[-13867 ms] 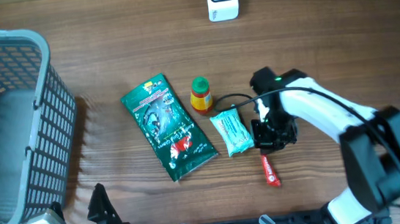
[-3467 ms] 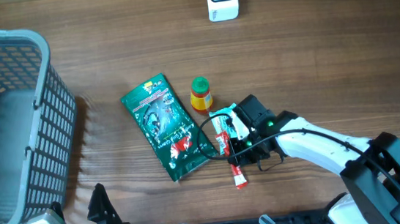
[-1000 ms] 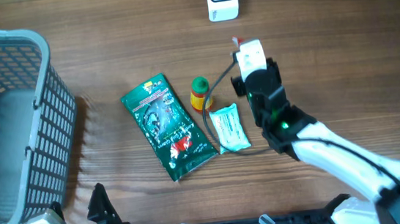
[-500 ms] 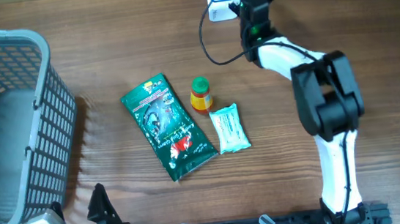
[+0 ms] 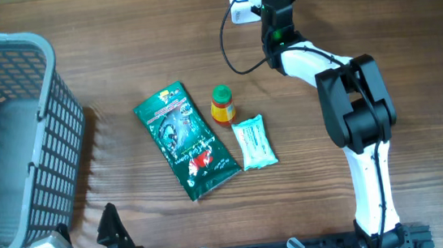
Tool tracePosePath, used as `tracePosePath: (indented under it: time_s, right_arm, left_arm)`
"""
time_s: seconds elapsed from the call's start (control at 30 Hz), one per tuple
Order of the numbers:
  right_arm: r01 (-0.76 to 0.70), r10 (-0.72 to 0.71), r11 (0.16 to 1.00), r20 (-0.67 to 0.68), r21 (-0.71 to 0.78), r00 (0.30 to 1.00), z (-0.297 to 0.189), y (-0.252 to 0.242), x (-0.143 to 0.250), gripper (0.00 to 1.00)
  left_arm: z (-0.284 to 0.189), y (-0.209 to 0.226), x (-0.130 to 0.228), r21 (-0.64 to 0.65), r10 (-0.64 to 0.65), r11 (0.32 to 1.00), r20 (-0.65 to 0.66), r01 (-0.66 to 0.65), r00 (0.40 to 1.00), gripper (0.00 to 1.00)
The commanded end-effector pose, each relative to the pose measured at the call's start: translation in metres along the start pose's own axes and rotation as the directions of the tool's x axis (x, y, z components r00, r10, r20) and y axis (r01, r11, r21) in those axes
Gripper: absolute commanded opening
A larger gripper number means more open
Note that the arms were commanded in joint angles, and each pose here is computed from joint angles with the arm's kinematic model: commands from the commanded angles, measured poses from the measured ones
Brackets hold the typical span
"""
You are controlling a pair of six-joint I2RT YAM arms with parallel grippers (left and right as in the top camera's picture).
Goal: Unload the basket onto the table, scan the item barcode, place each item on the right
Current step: 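Hold the sachet at the scanner, then release it beyond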
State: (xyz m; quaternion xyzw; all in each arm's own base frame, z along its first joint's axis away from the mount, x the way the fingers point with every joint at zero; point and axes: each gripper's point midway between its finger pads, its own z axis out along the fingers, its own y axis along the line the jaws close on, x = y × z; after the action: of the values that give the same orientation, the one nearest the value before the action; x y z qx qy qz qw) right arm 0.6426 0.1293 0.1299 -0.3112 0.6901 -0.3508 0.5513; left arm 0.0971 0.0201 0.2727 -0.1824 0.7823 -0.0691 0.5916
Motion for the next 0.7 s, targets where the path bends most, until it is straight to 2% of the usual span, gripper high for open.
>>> tracePosePath:
  time_s: [0.0, 0.1, 0.27, 0.43, 0.53, 0.63, 0.67]
  right_arm:
    - [0.128, -0.128, 0.991, 0.002, -0.03, 0.992, 0.003, 0.014, 0.0, 0.04]
    - [0.272, -0.275, 0.957, -0.017, -0.099, 0.961, 0.003, 0.036, 0.014, 0.04]
    - [0.296, -0.297, 0.946, 0.011, -0.135, 0.955, -0.002, 0.073, 0.01, 0.04]
    - [0.193, -0.193, 0.981, -0.013, -0.012, 0.981, 0.002, 0.043, 0.004, 0.05]
    - [0.138, -0.136, 0.99, -0.068, 0.027, 0.988, 0.007, 0.027, 0.02, 0.05]
    - [0.142, -0.138, 0.99, -0.117, 0.024, 0.983, 0.016, 0.016, 0.045, 0.04]
    - [0.116, -0.106, 0.991, -0.138, 0.066, 0.985, 0.016, 0.007, 0.048, 0.04]
  left_arm:
    - [0.0, 0.001, 0.0, -0.006, -0.008, 1.0, 0.005, 0.008, 1.0, 1.0]
    - [0.0, 0.001, 0.0, -0.006, -0.008, 1.0, 0.005, 0.008, 1.0, 1.0]
    - [0.0, 0.001, 0.0, -0.006, -0.008, 1.0, 0.005, 0.008, 1.0, 1.0]
    - [0.0, 0.001, 0.0, -0.006, -0.008, 1.0, 0.005, 0.008, 1.0, 1.0]
    - [0.0, 0.001, 0.0, -0.006, -0.008, 1.0, 0.005, 0.008, 1.0, 1.0]
    - [0.0, 0.001, 0.0, -0.006, -0.008, 1.0, 0.005, 0.008, 1.0, 1.0]
    - [0.0, 0.001, 0.0, -0.006, -0.008, 1.0, 0.005, 0.008, 1.0, 1.0]
